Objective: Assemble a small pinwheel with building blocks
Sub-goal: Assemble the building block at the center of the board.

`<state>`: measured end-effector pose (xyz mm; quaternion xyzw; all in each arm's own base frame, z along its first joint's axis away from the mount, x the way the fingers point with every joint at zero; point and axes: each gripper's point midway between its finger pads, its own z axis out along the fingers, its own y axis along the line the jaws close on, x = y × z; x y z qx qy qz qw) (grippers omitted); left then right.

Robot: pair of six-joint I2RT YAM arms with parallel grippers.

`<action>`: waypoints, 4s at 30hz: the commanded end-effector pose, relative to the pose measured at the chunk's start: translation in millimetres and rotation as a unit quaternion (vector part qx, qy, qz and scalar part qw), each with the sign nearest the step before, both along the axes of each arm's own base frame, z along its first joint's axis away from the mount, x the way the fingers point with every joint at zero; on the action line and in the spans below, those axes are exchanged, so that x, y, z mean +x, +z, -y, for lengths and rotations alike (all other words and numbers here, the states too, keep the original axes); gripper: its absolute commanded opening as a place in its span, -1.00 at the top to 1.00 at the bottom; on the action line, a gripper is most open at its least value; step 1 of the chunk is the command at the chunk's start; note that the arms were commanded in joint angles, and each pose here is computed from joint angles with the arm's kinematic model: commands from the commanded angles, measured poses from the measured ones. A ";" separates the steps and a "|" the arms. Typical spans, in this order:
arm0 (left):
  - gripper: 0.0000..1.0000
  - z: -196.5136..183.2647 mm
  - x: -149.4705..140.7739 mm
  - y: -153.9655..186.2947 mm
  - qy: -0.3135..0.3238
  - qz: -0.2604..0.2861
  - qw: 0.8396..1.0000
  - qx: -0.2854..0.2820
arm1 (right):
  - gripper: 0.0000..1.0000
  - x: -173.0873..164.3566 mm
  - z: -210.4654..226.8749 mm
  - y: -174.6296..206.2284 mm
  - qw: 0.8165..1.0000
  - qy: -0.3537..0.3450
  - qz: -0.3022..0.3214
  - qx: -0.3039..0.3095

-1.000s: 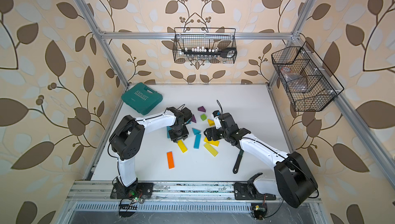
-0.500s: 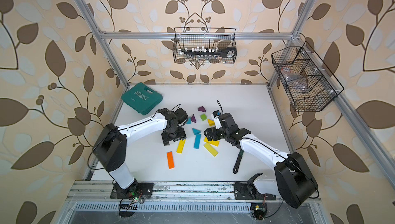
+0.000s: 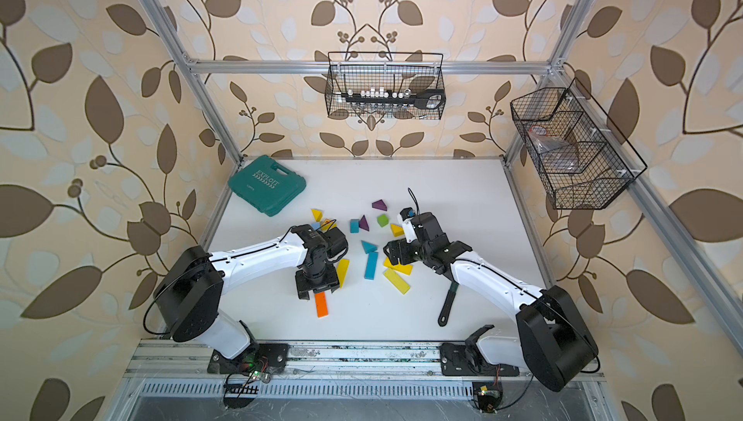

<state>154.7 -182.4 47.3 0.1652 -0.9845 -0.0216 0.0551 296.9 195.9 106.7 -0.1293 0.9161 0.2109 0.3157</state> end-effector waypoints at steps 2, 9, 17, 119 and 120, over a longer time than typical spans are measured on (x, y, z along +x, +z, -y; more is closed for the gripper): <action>-0.28 3.0 -7.9 -9.0 0.017 -0.013 1.000 -0.010 | -0.81 -3.0 2.2 -3.5 1.000 -0.001 -0.002 0.000; -0.08 6.1 -3.8 -24.7 -0.015 -0.015 1.000 -0.009 | -0.81 -2.2 3.6 -3.9 1.000 -0.004 -0.001 -0.003; 0.39 -6.7 0.8 -35.7 -0.041 -0.020 0.998 0.037 | -0.81 -1.0 4.7 -6.7 1.000 -0.008 -0.003 -0.007; 0.44 -15.7 85.9 -32.9 -0.074 -0.032 0.997 -0.017 | -0.81 5.1 6.3 -23.1 0.999 -0.012 -0.019 -0.032; 0.44 -15.8 86.3 -33.2 -0.073 -0.033 0.997 -0.016 | -0.81 5.4 6.5 -22.9 0.999 -0.012 -0.018 -0.032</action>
